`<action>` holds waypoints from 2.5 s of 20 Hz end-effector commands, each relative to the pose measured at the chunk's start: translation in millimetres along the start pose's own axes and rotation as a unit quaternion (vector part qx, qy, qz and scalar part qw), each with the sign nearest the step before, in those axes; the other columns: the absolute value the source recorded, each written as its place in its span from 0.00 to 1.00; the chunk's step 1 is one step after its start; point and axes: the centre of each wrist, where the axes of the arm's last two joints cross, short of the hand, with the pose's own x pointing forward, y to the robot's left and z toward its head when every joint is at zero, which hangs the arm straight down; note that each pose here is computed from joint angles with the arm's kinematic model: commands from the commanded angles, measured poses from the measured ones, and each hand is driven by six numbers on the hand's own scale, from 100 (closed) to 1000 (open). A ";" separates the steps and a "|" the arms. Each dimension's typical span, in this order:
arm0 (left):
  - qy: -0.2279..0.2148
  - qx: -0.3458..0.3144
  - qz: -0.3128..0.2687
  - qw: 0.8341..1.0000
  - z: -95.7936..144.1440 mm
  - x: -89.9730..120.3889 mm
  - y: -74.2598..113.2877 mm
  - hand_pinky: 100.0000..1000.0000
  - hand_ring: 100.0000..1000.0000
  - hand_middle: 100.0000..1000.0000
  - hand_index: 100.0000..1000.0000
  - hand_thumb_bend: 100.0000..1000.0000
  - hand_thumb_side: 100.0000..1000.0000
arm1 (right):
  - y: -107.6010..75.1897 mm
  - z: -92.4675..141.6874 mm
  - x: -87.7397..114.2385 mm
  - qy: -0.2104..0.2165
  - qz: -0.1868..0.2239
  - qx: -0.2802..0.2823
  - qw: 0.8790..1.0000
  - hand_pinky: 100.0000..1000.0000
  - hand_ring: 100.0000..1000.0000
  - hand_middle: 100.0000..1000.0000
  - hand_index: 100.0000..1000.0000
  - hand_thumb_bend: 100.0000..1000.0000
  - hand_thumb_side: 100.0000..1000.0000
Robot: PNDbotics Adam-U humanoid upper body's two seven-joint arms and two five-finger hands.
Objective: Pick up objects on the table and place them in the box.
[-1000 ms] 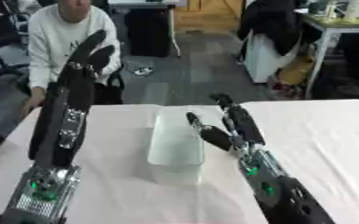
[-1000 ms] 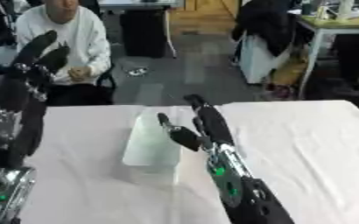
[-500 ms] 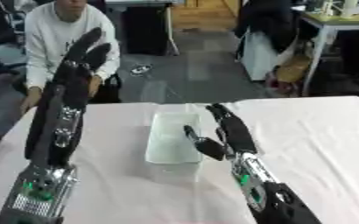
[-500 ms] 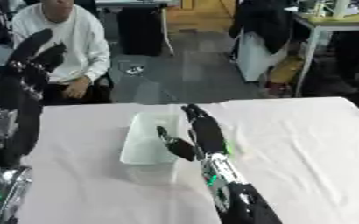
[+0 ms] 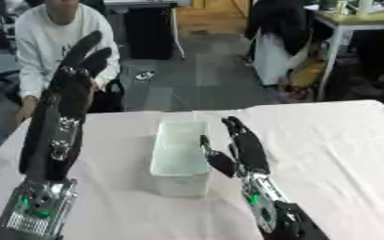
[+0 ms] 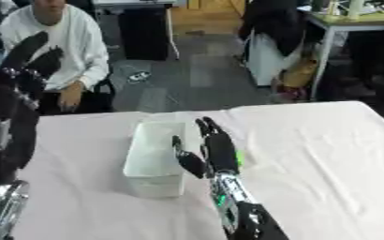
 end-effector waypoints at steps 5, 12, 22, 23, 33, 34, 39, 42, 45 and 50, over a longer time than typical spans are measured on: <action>-0.008 -0.001 -0.003 1.000 -2.6 4.0 2.9 0.96 0.93 1.00 1.00 0.28 0.99 | 3.4 -2.5 -9.1 0.036 -0.008 -0.006 0.999 0.82 0.88 0.93 0.94 0.26 0.88; -0.009 -0.002 -0.002 1.000 -3.2 4.2 2.5 0.96 0.93 1.00 0.99 0.28 0.99 | 8.8 -2.6 -16.5 0.050 -0.002 0.005 0.999 0.82 0.88 0.93 0.94 0.28 0.89; -0.012 -0.001 -0.001 1.000 -4.2 4.5 2.5 0.96 0.93 1.00 0.99 0.29 0.98 | 4.7 -6.1 -35.2 0.079 -0.004 0.000 0.997 0.81 0.88 0.92 0.93 0.29 0.89; -0.012 -0.001 -0.002 1.000 -4.3 4.5 2.5 0.96 0.93 1.00 0.99 0.29 0.98 | 4.6 -5.9 -36.7 0.081 -0.005 0.000 0.997 0.81 0.88 0.92 0.93 0.29 0.89; -0.014 -0.001 -0.001 1.000 -5.2 4.8 2.2 0.96 0.93 1.00 0.99 0.29 0.98 | -8.7 -14.2 -57.1 0.105 -0.009 -0.013 0.994 0.79 0.87 0.92 0.93 0.29 0.90; -0.013 -0.001 -0.001 1.000 -5.2 4.8 2.3 0.96 0.93 1.00 0.99 0.29 0.98 | -9.5 -14.8 -58.4 0.107 -0.010 -0.014 0.994 0.79 0.87 0.92 0.93 0.26 0.89; -0.014 -0.001 -0.001 1.000 -5.6 4.9 2.3 0.96 0.93 1.00 0.99 0.29 0.98 | -8.7 -15.3 -63.0 0.113 -0.010 -0.008 0.994 0.79 0.87 0.91 0.92 0.29 0.91; -0.014 -0.002 -0.001 1.000 -5.7 5.0 2.2 0.96 0.93 1.00 0.99 0.29 0.98 | -7.3 -15.4 -66.4 0.116 -0.003 -0.004 0.993 0.79 0.86 0.91 0.92 0.30 0.91; -0.016 -0.001 -0.001 1.000 -6.6 5.3 2.2 0.96 0.93 1.00 0.99 0.29 0.98 | -3.5 -14.3 -70.2 0.121 0.004 0.002 0.993 0.78 0.85 0.90 0.92 0.30 0.91; -0.018 -0.002 0.000 1.000 -7.4 5.6 2.0 0.96 0.93 1.00 0.99 0.29 0.98 | 2.7 -12.1 -77.1 0.129 0.012 0.011 0.991 0.78 0.85 0.90 0.92 0.31 0.91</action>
